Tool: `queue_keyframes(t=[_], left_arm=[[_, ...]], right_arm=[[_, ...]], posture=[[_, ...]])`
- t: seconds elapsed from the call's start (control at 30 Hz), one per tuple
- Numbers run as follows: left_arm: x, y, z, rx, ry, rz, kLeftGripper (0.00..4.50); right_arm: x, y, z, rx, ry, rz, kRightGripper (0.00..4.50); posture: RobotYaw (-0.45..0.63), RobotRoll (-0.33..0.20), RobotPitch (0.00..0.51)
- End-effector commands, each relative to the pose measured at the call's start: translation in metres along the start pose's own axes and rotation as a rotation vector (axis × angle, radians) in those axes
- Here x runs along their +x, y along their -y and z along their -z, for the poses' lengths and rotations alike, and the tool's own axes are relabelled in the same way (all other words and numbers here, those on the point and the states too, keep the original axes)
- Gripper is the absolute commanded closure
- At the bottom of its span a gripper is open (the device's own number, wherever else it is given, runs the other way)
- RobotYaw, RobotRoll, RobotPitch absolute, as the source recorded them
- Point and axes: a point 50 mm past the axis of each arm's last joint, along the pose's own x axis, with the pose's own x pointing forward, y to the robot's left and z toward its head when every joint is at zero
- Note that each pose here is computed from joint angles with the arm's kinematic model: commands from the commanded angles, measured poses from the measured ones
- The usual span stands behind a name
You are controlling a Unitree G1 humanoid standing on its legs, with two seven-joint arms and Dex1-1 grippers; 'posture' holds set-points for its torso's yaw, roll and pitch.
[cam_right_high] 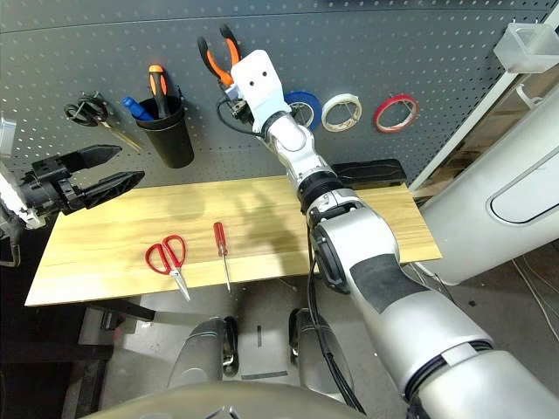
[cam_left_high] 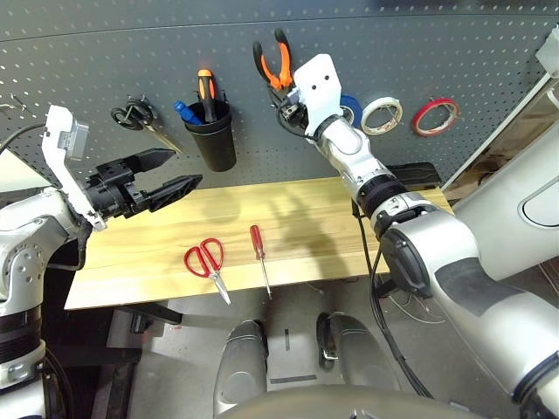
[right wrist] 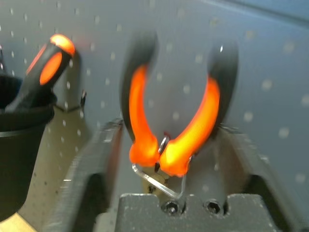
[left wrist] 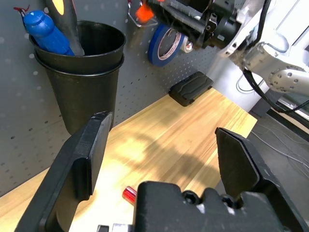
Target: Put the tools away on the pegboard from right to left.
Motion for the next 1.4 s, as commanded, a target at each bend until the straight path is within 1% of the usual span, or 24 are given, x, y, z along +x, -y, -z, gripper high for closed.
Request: queue_keyframes(t=[0.03, 0.17, 0.23, 0.3, 0.37, 0.43, 0.5, 0.57, 0.63, 0.7, 0.77, 0.9, 1.0, 1.27, 1.4], left_arm=[[0.006, 0.006, 0.003, -0.016, -0.004, 0.036, 0.00], [0.013, 0.011, 0.007, -0.036, 0.001, 0.058, 0.00], [0.018, 0.013, 0.008, -0.053, 0.015, 0.067, 0.00], [0.023, 0.016, 0.009, -0.073, 0.021, 0.064, 0.00], [0.029, 0.020, 0.013, -0.092, 0.020, 0.061, 0.00], [0.034, 0.024, 0.017, -0.115, 0.016, 0.073, 0.00], [0.044, 0.030, 0.023, -0.120, 0.008, 0.069, 0.00], [0.054, 0.038, 0.030, -0.147, -0.005, 0.078, 0.00], [0.062, 0.045, 0.037, -0.176, -0.015, 0.095, 0.00], [0.074, 0.055, 0.055, -0.201, -0.070, 0.085, 0.00], [0.084, 0.061, 0.076, -0.215, -0.151, 0.045, 0.00], [0.101, 0.056, 0.111, -0.206, -0.251, -0.095, 0.00], [0.108, 0.054, 0.132, -0.218, -0.323, -0.157, 0.00], [0.127, 0.061, 0.168, -0.274, -0.479, -0.266, 0.00], [0.134, 0.057, 0.181, -0.275, -0.507, -0.329, 0.00]], right_arm=[[-0.004, 0.011, -0.009, -0.015, 0.086, 0.014, 0.06], [-0.012, 0.023, -0.021, -0.047, 0.174, -0.001, 0.06], [-0.018, 0.033, -0.033, -0.070, 0.231, -0.011, 0.06], [-0.028, 0.046, -0.049, -0.082, 0.280, -0.027, 0.06], [-0.042, 0.056, -0.063, -0.084, 0.288, -0.079, 0.06], [-0.054, 0.061, -0.070, -0.086, 0.250, -0.155, 0.06], [-0.073, 0.064, -0.068, -0.098, 0.151, -0.269, 0.06], [-0.090, 0.065, -0.065, -0.080, 0.061, -0.356, 0.06], [-0.101, 0.065, -0.061, -0.050, -0.002, -0.395, 0.06], [-0.117, 0.063, -0.050, -0.047, -0.096, -0.445, 0.06], [-0.132, 0.060, -0.037, -0.046, -0.173, -0.466, 0.06], [-0.162, 0.050, -0.013, -0.069, -0.326, -0.555, 0.06], [-0.177, 0.043, -0.003, -0.063, -0.398, -0.610, 0.06], [-0.206, 0.037, 0.014, -0.084, -0.535, -0.690, 0.06], [-0.215, 0.035, 0.020, -0.084, -0.563, -0.704, 0.06]], posture=[[0.04, 0.000, 0.140], [0.02, 0.000, 0.143], [0.01, 0.000, 0.145], [0.00, 0.000, 0.147], [-0.02, 0.000, 0.149], [-0.03, 0.000, 0.153], [-0.04, 0.000, 0.154], [-0.06, 0.000, 0.161], [-0.08, 0.000, 0.165], [-0.12, 0.000, 0.170], [-0.14, 0.000, 0.176], [-0.16, 0.000, 0.188], [-0.18, 0.000, 0.197], [-0.20, 0.000, 0.220], [-0.22, 0.000, 0.223]])
